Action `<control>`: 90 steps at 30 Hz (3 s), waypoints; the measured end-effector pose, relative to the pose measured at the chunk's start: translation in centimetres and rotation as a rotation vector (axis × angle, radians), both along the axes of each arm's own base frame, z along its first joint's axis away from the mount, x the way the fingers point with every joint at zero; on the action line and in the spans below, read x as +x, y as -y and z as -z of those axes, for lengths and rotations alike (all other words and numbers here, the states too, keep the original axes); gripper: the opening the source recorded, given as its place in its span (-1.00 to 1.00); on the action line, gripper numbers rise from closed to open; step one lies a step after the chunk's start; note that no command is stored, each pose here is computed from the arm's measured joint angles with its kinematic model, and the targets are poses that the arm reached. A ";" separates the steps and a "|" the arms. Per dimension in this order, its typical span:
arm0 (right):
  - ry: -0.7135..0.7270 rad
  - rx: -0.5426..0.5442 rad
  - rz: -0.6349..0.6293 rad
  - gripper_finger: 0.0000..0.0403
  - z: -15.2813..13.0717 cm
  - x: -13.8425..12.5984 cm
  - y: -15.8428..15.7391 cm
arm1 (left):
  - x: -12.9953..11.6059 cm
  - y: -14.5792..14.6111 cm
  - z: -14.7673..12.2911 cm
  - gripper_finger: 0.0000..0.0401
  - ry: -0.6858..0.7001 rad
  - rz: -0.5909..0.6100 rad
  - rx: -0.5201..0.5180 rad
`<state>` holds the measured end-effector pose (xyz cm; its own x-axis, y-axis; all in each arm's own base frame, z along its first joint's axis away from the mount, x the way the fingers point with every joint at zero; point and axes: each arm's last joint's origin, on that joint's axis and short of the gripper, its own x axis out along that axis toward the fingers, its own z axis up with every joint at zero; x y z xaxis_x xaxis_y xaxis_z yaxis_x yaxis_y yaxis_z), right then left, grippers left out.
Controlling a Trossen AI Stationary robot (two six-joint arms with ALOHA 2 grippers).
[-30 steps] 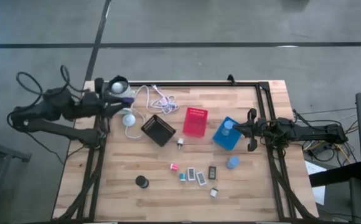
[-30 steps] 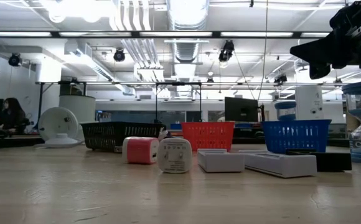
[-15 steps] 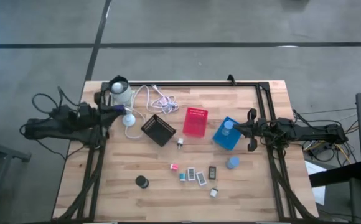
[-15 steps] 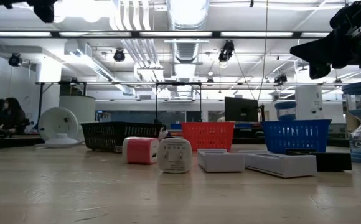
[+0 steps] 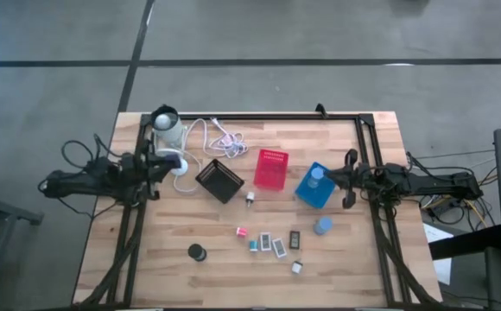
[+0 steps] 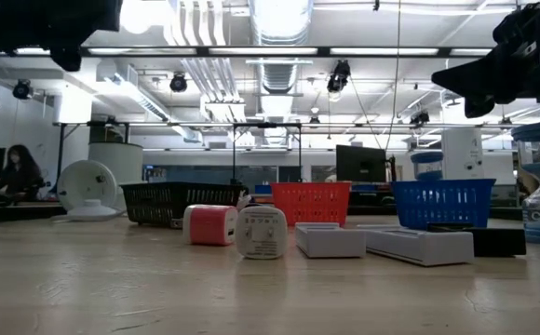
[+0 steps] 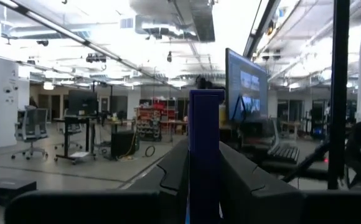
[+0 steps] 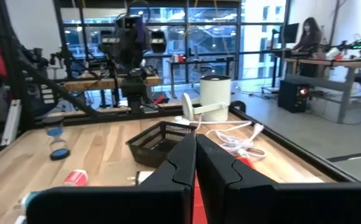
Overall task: Pick & Place Office items
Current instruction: Put the violet digital clock into the black basket
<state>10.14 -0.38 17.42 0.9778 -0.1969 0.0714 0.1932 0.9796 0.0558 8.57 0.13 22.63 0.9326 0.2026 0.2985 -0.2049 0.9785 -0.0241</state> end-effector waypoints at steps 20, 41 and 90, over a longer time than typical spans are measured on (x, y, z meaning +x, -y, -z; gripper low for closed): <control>0.045 -0.009 0.017 -0.96 -0.5 -0.1 0.0 | 1.1 0.1 4.4 -0.69 -0.136 0.010 -0.021; 0.049 0.015 0.013 -0.96 -0.4 -0.1 0.0 | 0.6 -0.1 0.0 -0.69 -0.044 -0.045 -0.023; 0.045 0.014 0.013 -0.96 -0.4 0.0 0.0 | 10.2 -4.1 -5.4 -0.69 -1.009 -0.206 -0.013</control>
<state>10.09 -0.43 17.83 0.9710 -0.2111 0.1126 0.2030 0.9760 0.0786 18.78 4.25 27.99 0.6944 0.3849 -0.6080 -0.2994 0.9228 0.2423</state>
